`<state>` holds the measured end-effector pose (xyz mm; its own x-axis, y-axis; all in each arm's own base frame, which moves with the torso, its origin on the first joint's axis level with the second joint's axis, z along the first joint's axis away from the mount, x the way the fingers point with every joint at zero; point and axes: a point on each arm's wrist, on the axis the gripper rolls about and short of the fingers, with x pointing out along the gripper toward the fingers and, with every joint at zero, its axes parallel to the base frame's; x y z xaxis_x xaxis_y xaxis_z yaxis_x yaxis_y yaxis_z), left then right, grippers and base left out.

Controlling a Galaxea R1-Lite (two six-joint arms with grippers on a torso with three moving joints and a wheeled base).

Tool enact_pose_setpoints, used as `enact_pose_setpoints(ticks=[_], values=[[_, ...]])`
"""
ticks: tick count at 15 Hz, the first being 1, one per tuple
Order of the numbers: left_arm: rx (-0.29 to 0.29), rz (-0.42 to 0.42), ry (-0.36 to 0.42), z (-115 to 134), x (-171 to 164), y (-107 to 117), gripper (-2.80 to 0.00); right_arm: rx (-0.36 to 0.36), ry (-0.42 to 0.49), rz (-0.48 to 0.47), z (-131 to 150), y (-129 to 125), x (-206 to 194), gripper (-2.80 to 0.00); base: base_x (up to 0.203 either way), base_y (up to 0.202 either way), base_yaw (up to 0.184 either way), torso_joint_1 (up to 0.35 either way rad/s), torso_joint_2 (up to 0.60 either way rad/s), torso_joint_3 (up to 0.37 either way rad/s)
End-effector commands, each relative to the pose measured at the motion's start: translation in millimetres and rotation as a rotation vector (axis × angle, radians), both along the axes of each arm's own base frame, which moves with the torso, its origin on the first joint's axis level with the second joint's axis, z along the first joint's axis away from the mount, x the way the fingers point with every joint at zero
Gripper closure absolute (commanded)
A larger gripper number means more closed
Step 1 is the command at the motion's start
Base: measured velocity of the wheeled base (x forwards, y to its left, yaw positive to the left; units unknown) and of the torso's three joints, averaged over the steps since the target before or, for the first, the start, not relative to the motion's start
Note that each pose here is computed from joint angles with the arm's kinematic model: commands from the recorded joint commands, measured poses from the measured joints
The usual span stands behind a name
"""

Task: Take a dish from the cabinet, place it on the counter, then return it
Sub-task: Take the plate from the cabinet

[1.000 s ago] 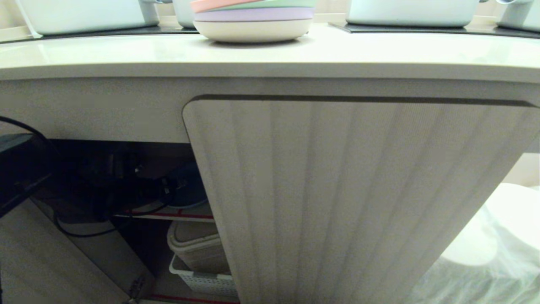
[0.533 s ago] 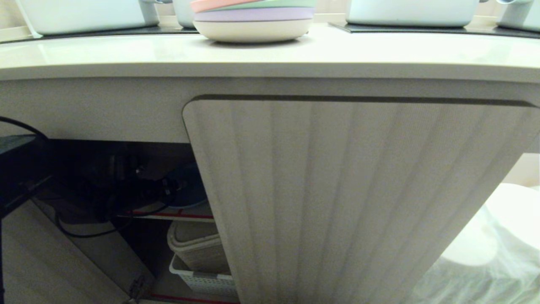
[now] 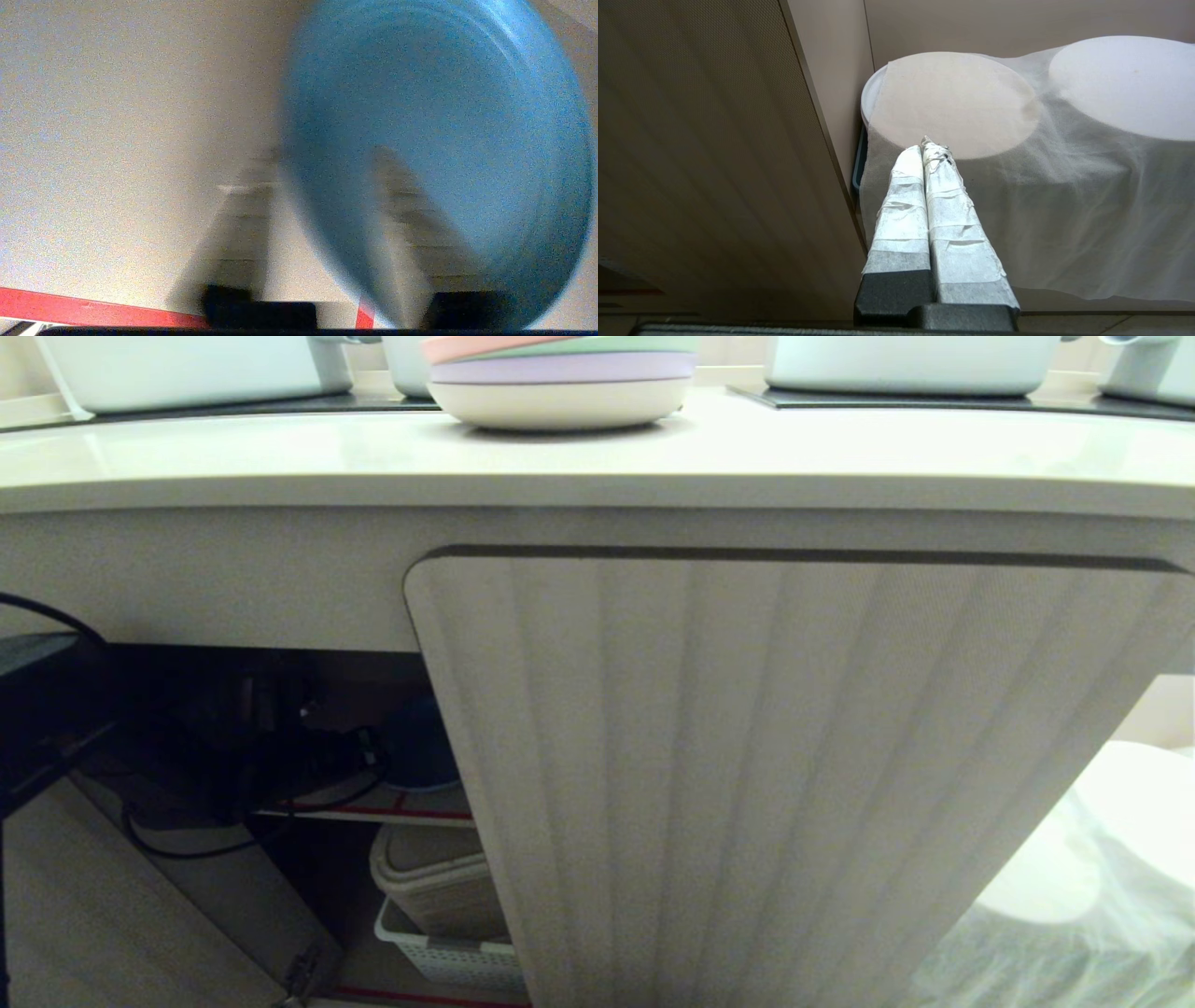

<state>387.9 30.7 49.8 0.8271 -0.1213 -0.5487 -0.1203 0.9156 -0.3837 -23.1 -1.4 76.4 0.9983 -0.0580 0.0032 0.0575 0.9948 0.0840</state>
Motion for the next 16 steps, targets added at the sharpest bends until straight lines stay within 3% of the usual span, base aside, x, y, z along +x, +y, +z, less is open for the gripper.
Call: enact_pose_setpoints(ticks=[1, 13, 16], values=[[-0.002, 0.001, -0.009, 2.2, 0.2, 0.1, 0.00, 0.000, 0.000, 0.000, 0.0, 0.0, 0.0, 0.00, 0.000, 0.000, 0.000, 0.000, 0.00, 0.000], [-0.005, 0.005, -0.029, 5.6, -0.4, 1.8, 0.00, 0.000, 0.000, 0.000, 0.0, 0.0, 0.0, 0.00, 0.000, 0.000, 0.000, 0.000, 0.00, 0.000], [-0.035, 0.019, -0.046, 10.9, -4.2, 1.9, 0.00, 0.000, 0.000, 0.000, 0.0, 0.0, 0.0, 0.00, 0.000, 0.000, 0.000, 0.000, 0.00, 0.000]])
